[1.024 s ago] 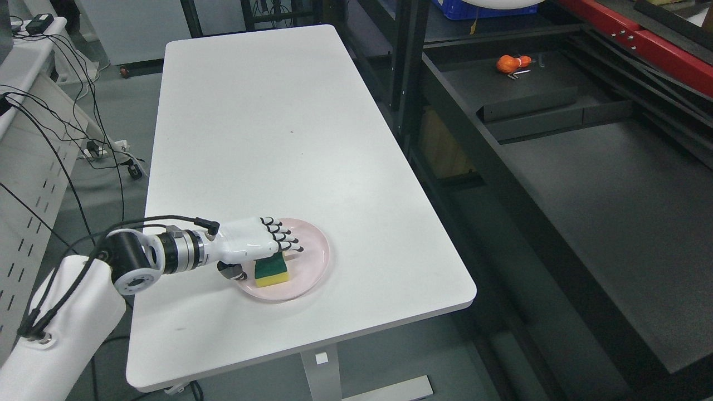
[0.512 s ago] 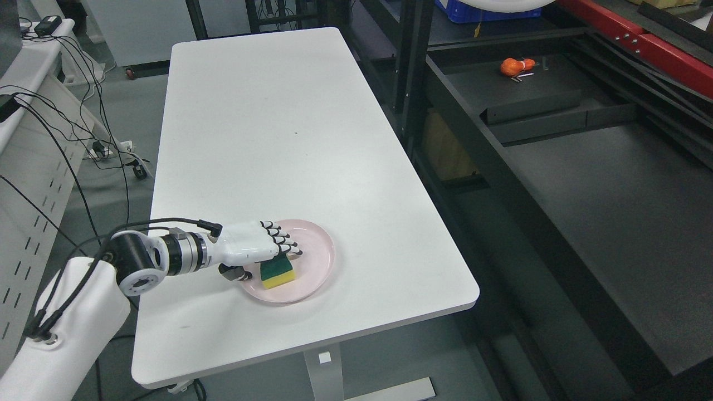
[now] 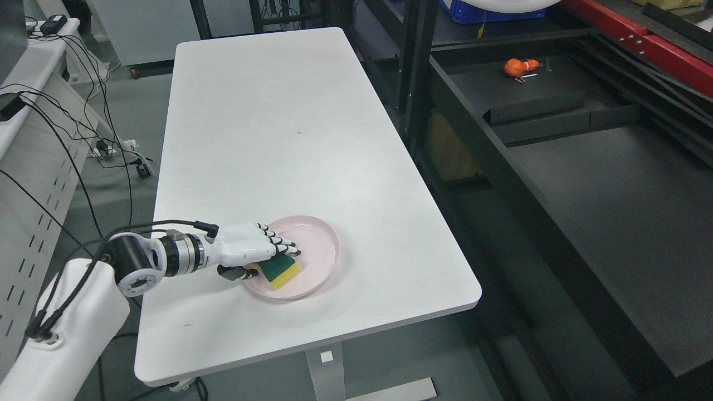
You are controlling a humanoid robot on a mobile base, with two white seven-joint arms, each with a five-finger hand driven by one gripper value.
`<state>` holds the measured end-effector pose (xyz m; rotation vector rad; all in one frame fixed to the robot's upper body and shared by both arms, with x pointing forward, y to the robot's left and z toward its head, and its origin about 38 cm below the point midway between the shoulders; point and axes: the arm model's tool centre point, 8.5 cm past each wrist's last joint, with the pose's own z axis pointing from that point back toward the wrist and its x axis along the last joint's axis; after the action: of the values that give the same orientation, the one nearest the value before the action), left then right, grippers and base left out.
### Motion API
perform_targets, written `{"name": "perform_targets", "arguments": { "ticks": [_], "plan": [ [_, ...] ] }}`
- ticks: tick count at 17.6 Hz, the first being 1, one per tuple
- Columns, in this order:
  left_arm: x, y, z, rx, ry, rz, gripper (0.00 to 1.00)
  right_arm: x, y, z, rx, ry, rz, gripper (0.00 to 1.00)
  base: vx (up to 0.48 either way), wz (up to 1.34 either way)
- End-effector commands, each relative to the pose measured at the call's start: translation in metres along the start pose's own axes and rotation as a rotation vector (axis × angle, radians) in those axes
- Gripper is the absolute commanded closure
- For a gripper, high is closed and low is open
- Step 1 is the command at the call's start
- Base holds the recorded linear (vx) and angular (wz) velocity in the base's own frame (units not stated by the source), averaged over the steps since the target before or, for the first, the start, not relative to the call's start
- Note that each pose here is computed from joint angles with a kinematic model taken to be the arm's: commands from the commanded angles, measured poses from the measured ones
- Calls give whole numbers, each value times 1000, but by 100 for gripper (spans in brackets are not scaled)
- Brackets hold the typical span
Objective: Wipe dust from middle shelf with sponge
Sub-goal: 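Close the left hand fingers around the sponge, then lift the sponge off the plate with the left hand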
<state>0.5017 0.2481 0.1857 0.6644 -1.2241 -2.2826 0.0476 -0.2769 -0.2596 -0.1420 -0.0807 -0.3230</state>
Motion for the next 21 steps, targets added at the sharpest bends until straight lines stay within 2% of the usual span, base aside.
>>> {"name": "perform_targets", "arguments": {
  "ticks": [1,5,6,7,9,10,14,21],
  "plan": [
    [-13,-2,4,39,34,76,45,3,-10,-1,-18,48,3,0,0,0],
    [-21,5,11,81,60,111,65,2,-10,-1,-18,51,3,0,0,0],
    [-22,7,13,92,59,118,71,2,-10,-1,-18,49,3,0,0,0],
    [-25,12,17,122,54,138,84,3,-10,-1,-18,48,3,0,-1,-22],
    [-28,13,20,124,65,169,96,2,-10,-1,-18,49,3,0,-1,-35],
    [-30,14,21,137,70,179,99,3,-10,-1,-18,48,3,0,-3,-13],
    [-39,22,30,183,98,195,100,3,-10,-1,-18,48,3,0,-1,-9],
    [-59,74,69,257,154,115,99,2,-10,-1,-18,49,3,0,0,4]
  ]
}}
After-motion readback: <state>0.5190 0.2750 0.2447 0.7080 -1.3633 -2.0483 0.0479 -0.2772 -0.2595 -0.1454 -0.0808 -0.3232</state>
